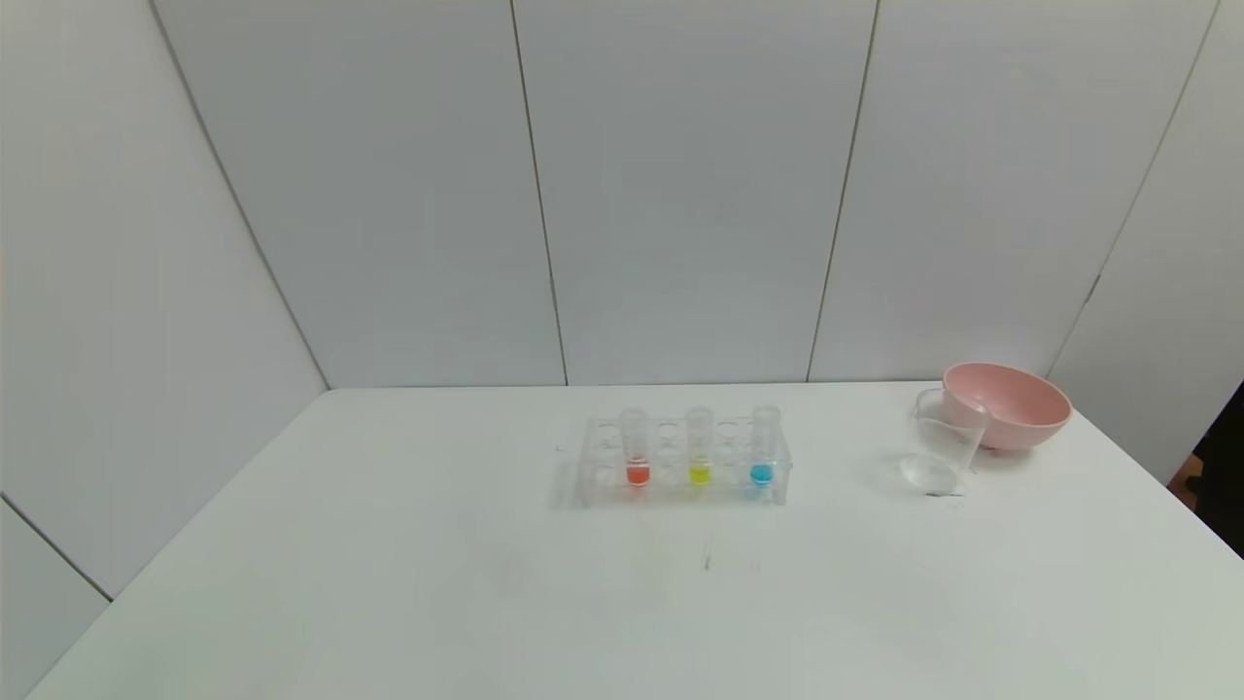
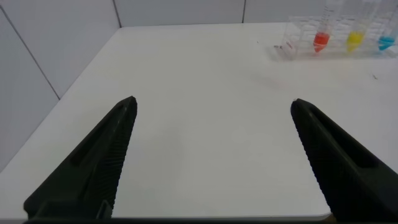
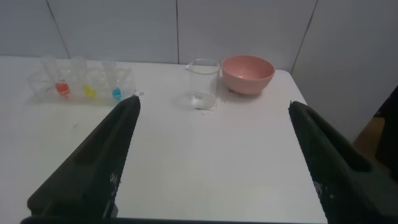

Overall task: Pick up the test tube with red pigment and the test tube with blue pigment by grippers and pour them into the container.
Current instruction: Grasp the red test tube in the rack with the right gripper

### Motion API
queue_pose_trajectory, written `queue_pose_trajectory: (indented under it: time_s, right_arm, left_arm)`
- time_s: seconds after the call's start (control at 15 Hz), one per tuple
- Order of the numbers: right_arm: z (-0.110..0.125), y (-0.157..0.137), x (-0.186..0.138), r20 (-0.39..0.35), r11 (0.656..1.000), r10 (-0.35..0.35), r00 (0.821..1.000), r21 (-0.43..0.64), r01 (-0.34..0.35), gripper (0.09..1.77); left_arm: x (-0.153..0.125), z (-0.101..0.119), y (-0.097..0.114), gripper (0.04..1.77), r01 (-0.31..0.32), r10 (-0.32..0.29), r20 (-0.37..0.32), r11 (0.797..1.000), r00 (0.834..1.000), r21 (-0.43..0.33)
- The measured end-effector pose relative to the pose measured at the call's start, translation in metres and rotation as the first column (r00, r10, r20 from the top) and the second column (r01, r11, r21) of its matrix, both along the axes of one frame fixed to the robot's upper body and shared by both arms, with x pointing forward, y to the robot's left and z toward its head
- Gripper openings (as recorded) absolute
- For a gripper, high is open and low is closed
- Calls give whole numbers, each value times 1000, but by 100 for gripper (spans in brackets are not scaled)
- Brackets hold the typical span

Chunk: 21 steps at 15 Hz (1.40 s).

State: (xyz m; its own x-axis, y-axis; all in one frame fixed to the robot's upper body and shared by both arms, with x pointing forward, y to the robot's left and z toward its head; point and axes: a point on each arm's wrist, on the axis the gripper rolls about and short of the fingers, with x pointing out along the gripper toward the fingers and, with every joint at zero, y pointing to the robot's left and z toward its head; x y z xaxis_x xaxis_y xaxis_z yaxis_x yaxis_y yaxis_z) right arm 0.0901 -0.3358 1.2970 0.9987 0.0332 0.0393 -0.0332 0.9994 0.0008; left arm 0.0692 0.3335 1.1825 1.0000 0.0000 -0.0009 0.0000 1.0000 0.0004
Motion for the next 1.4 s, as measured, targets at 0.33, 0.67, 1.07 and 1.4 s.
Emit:
queue_pose_trajectory:
  time_s: [0.33, 0.67, 1.07, 1.4]
  right_arm:
    - [22, 2, 58, -50, 1000, 27, 998, -11, -27, 171]
    - [11, 14, 95, -111, 998, 47, 993, 41, -43, 171]
    - [-14, 60, 124, -175, 995, 98, 980, 34, -93, 171]
    - [-30, 119, 129, -268, 987, 152, 951, 88, -133, 171]
  left_arm:
    - [0, 0, 0, 176, 0, 0, 0, 1000, 1000, 0]
    - [0, 0, 0, 176, 0, 0, 0, 1000, 1000, 0]
    - [0, 0, 0, 176, 0, 0, 0, 1000, 1000, 0]
    - [0, 0, 0, 176, 0, 0, 0, 1000, 1000, 0]
